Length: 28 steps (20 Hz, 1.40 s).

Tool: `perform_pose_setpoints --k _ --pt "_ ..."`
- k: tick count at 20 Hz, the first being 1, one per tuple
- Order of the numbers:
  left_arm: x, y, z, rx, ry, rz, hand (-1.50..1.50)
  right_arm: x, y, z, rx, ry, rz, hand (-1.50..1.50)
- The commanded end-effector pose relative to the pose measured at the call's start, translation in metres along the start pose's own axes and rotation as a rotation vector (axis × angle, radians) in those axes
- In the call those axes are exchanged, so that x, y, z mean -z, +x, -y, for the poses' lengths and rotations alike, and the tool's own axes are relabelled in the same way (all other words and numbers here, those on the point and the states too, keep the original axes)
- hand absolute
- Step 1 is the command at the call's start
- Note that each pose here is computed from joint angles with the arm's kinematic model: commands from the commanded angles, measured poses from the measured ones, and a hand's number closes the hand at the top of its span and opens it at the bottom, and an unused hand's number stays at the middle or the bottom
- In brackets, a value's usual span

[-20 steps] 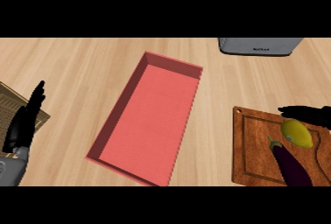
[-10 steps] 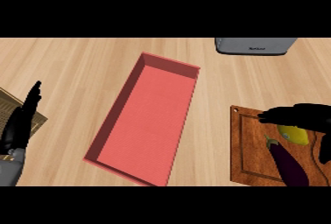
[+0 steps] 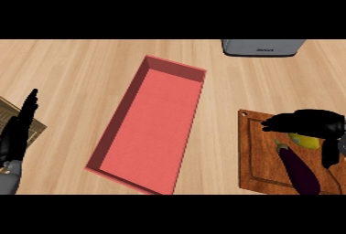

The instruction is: Pick the eggplant from the cutting board and place it in the cardboard box

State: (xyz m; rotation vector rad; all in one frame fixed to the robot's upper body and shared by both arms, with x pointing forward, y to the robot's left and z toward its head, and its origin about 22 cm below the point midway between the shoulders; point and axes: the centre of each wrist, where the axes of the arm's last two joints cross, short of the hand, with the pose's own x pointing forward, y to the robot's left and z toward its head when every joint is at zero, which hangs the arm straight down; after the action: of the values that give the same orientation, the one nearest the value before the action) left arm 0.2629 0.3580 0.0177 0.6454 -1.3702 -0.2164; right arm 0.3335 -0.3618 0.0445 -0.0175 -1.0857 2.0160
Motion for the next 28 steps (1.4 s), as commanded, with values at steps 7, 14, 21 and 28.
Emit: perform_pose_setpoints --k 7,14,21,28 --pt "-0.015 0.004 0.005 0.009 0.01 0.001 0.0 0.01 0.011 -0.005 0.086 0.057 0.113 -1.5" --pt "-0.016 0.007 0.009 -0.002 -0.008 -0.018 0.0 -0.018 0.022 0.003 0.088 0.057 0.188 -1.5" --pt "-0.014 -0.013 -0.015 0.007 0.005 -0.01 0.0 -0.012 0.048 0.0 0.002 0.114 0.092 -1.5" --pt "0.003 -0.009 -0.004 -0.002 0.017 -0.008 0.0 0.012 0.049 -0.036 0.009 0.141 0.026 -1.5"
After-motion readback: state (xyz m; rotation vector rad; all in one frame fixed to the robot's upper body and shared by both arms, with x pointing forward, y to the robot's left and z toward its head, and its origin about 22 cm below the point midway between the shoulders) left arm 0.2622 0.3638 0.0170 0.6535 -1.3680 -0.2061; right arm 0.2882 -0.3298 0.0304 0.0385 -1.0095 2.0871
